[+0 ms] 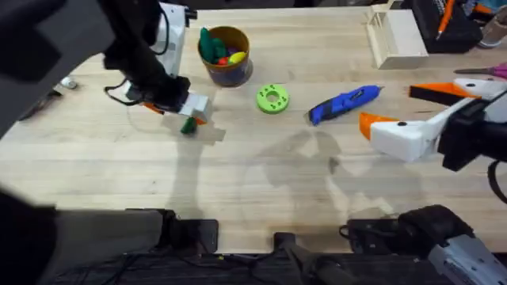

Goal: Pick up the gripper from the table and insert it into the empty holder that is missing its gripper. Then pick up a screw, insert it into the mounting hole, and use the screwdriver to tighten it. Finally, clean up the table by picking up the vegetable and placing it into the bucket.

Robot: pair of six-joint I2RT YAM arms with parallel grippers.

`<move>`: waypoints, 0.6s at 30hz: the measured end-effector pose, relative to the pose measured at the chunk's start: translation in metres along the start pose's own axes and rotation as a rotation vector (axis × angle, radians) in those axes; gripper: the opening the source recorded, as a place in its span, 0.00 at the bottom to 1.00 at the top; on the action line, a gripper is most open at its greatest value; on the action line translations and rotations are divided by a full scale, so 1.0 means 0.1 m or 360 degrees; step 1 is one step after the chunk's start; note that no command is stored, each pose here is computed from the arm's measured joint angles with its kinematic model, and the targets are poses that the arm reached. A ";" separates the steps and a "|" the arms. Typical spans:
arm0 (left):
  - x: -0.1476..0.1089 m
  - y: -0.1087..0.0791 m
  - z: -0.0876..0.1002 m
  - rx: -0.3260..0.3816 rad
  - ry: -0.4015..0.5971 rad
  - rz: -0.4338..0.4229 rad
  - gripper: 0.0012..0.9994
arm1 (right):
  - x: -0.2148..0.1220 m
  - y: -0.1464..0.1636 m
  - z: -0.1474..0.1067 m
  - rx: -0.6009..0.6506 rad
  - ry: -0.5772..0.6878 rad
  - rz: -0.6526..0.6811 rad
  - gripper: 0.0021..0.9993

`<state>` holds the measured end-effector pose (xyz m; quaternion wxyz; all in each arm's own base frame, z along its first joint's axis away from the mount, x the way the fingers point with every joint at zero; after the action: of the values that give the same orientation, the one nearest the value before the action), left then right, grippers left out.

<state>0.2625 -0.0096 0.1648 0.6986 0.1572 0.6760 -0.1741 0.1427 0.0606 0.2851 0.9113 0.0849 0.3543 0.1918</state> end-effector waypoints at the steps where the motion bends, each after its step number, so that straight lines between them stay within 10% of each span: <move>1: 0.07 0.02 0.03 0.0004 0.0019 -0.0007 0.99 | 0.00 0.00 0.00 0.0000 0.0000 0.0000 0.99; 18: 0.65 0.23 0.31 -0.0002 0.0114 0.0043 0.99 | 0.00 -0.02 -0.01 0.0003 0.0007 -0.0021 0.99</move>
<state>0.3019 -0.0048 0.1006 0.6764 0.1718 0.6984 -0.1585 0.1426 0.0592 0.2840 0.9117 0.0829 0.3570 0.1857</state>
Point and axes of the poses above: each hand's point on the last joint's axis, 136 mm out from that joint toward the fingers, its own x axis out along the fingers, its own y axis along the line the jaws close on, z = x × y, the point moved 6 cm from there along -x, back along the fingers, and after that the axes turned 14 degrees about x, right-handed, at the moved point
